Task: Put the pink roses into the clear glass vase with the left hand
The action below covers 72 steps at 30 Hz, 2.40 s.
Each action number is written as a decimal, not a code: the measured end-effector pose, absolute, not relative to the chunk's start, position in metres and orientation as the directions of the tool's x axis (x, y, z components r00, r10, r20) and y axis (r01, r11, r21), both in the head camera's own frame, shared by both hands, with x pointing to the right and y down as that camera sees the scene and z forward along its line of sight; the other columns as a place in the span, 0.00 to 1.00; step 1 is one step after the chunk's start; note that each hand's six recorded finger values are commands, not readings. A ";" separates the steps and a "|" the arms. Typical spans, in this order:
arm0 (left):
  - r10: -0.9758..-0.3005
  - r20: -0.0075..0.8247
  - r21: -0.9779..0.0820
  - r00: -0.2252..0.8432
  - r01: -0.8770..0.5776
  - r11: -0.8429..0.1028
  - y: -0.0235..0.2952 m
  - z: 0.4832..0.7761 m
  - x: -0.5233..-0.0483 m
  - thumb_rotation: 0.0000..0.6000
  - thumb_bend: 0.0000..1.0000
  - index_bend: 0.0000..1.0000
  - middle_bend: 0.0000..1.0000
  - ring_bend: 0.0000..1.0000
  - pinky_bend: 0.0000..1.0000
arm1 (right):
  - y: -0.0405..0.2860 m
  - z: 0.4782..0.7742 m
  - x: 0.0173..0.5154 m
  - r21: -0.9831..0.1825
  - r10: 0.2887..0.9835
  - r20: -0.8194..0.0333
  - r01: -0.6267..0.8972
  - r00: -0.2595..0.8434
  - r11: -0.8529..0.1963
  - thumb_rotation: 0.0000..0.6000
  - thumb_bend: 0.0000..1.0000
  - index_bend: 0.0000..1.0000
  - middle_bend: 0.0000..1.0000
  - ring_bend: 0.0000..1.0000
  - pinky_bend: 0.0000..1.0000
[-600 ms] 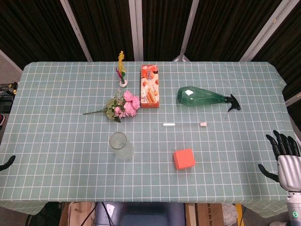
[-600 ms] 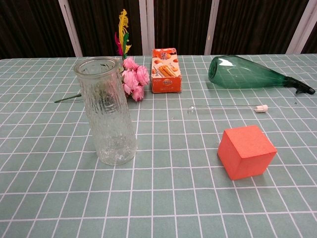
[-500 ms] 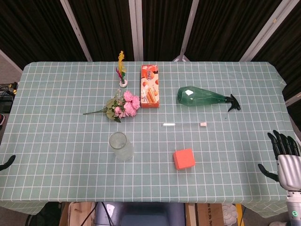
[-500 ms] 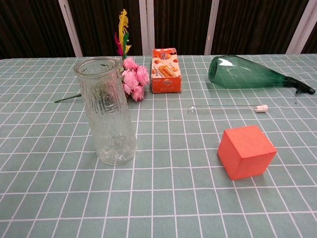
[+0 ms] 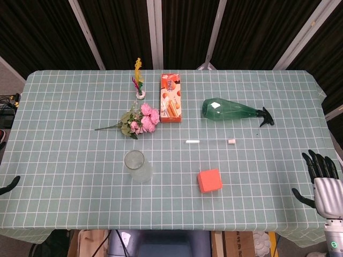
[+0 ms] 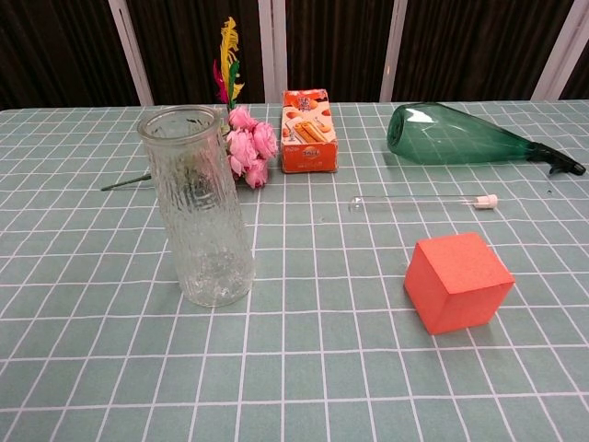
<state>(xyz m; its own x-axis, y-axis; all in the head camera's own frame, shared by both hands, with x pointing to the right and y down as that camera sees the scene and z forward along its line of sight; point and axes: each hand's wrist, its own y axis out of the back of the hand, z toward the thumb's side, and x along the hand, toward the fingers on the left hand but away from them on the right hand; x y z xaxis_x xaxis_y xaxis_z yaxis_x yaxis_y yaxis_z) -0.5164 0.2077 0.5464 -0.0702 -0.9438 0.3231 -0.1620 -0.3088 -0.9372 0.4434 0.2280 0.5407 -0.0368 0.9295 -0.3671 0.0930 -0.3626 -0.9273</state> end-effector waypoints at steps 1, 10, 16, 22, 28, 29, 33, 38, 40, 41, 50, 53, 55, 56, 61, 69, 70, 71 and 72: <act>-0.943 0.326 -0.936 -0.070 -0.166 -0.311 0.208 0.547 -0.517 1.00 0.31 0.02 0.03 0.00 0.00 | 0.228 0.540 0.444 -0.928 0.930 -0.366 0.095 -0.038 -0.361 1.00 0.23 0.01 0.03 0.01 0.00; -0.927 0.371 -0.913 -0.052 -0.200 -0.355 0.206 0.555 -0.511 1.00 0.27 0.02 0.03 0.00 0.00 | 0.229 0.536 0.447 -0.928 0.930 -0.363 0.107 -0.051 -0.356 1.00 0.23 0.01 0.03 0.01 0.00; -0.928 0.373 -0.917 -0.016 -0.154 -0.367 0.177 0.557 -0.498 1.00 0.26 0.00 0.02 0.00 0.00 | 0.229 0.538 0.446 -0.925 0.928 -0.370 0.111 -0.046 -0.363 1.00 0.23 0.01 0.03 0.01 0.00; -0.885 0.465 -0.870 0.034 -0.165 -0.464 0.133 0.571 -0.475 1.00 0.26 0.00 0.02 0.00 0.00 | 0.229 0.538 0.447 -0.927 0.929 -0.367 0.110 -0.054 -0.359 1.00 0.23 0.00 0.03 0.01 0.00; -0.827 0.562 -0.820 0.025 -0.112 -0.561 0.082 0.599 -0.444 1.00 0.25 0.00 0.02 0.00 0.00 | 0.228 0.539 0.451 -0.930 0.927 -0.363 0.089 -0.091 -0.356 1.00 0.23 0.00 0.03 0.01 0.00; -0.825 0.565 -0.819 0.020 -0.103 -0.564 0.074 0.602 -0.438 1.00 0.25 0.00 0.02 0.00 0.00 | 0.228 0.540 0.452 -0.930 0.927 -0.364 0.087 -0.096 -0.356 1.00 0.23 0.00 0.03 0.01 0.00; -0.819 0.574 -0.816 0.021 -0.060 -0.574 0.044 0.618 -0.402 1.00 0.21 0.00 0.02 0.00 0.00 | 0.226 0.543 0.456 -0.929 0.921 -0.369 0.075 -0.124 -0.362 1.00 0.23 0.00 0.03 0.01 0.00; -0.802 0.595 -0.800 0.050 -0.054 -0.597 0.028 0.639 -0.358 1.00 0.19 0.00 0.02 0.00 0.00 | 0.225 0.547 0.457 -0.926 0.916 -0.378 0.060 -0.136 -0.373 1.00 0.23 0.00 0.03 0.01 0.00; -0.792 0.609 -0.789 0.043 -0.066 -0.611 0.026 0.645 -0.350 1.00 0.18 0.00 0.02 0.00 0.00 | 0.225 0.549 0.457 -0.925 0.914 -0.381 0.055 -0.139 -0.377 1.00 0.23 0.00 0.03 0.01 0.00; -0.787 0.616 -0.784 0.039 -0.073 -0.617 0.025 0.648 -0.346 1.00 0.18 0.00 0.02 0.00 0.00 | 0.225 0.549 0.457 -0.925 0.914 -0.380 0.053 -0.140 -0.377 1.00 0.23 0.00 0.03 0.01 0.00; -0.754 0.656 -0.749 0.040 -0.084 -0.657 0.018 0.680 -0.298 1.00 0.18 0.00 0.02 0.00 0.00 | 0.225 0.549 0.456 -0.927 0.915 -0.375 0.043 -0.146 -0.373 1.00 0.23 0.00 0.03 0.01 0.00; -0.754 0.655 -0.747 0.050 -0.108 -0.656 0.017 0.687 -0.284 1.00 0.18 0.00 0.02 0.00 0.00 | 0.226 0.551 0.457 -0.925 0.913 -0.380 0.040 -0.149 -0.378 1.00 0.23 0.00 0.03 0.01 0.00; -0.755 0.652 -0.747 0.063 -0.116 -0.655 0.017 0.691 -0.273 1.00 0.17 0.00 0.02 0.00 0.00 | 0.225 0.551 0.457 -0.925 0.913 -0.380 0.039 -0.152 -0.378 1.00 0.23 0.00 0.03 0.01 0.00; -0.756 0.651 -0.747 0.068 -0.116 -0.654 0.017 0.692 -0.269 1.00 0.17 0.00 0.02 0.00 0.00 | 0.225 0.551 0.457 -0.925 0.912 -0.380 0.038 -0.153 -0.378 1.00 0.23 0.00 0.03 0.01 0.00; -0.765 0.637 -0.756 0.094 -0.117 -0.644 0.017 0.701 -0.245 1.00 0.17 0.00 0.02 0.00 0.00 | 0.224 0.553 0.458 -0.924 0.910 -0.382 0.034 -0.161 -0.382 1.00 0.23 0.00 0.03 0.01 0.00; -0.784 0.612 -0.775 0.104 -0.120 -0.621 0.016 0.711 -0.217 1.00 0.17 0.00 0.02 0.00 0.00 | 0.224 0.555 0.459 -0.921 0.907 -0.387 0.032 -0.167 -0.387 1.00 0.23 0.00 0.03 0.01 0.00; -0.785 0.611 -0.776 0.104 -0.118 -0.619 0.016 0.712 -0.214 1.00 0.17 0.00 0.02 0.00 0.00 | 0.224 0.555 0.459 -0.921 0.906 -0.388 0.034 -0.167 -0.388 1.00 0.23 0.00 0.03 0.01 0.00; -0.786 0.609 -0.778 0.104 -0.114 -0.618 0.016 0.713 -0.212 1.00 0.17 0.00 0.02 0.00 0.00 | 0.224 0.555 0.459 -0.920 0.906 -0.389 0.035 -0.167 -0.389 1.00 0.23 0.00 0.03 0.01 0.00; -0.787 0.609 -0.780 0.102 -0.106 -0.617 0.016 0.714 -0.210 1.00 0.17 0.00 0.02 0.00 0.00 | 0.224 0.555 0.459 -0.920 0.905 -0.390 0.035 -0.167 -0.390 1.00 0.23 0.00 0.03 0.01 0.00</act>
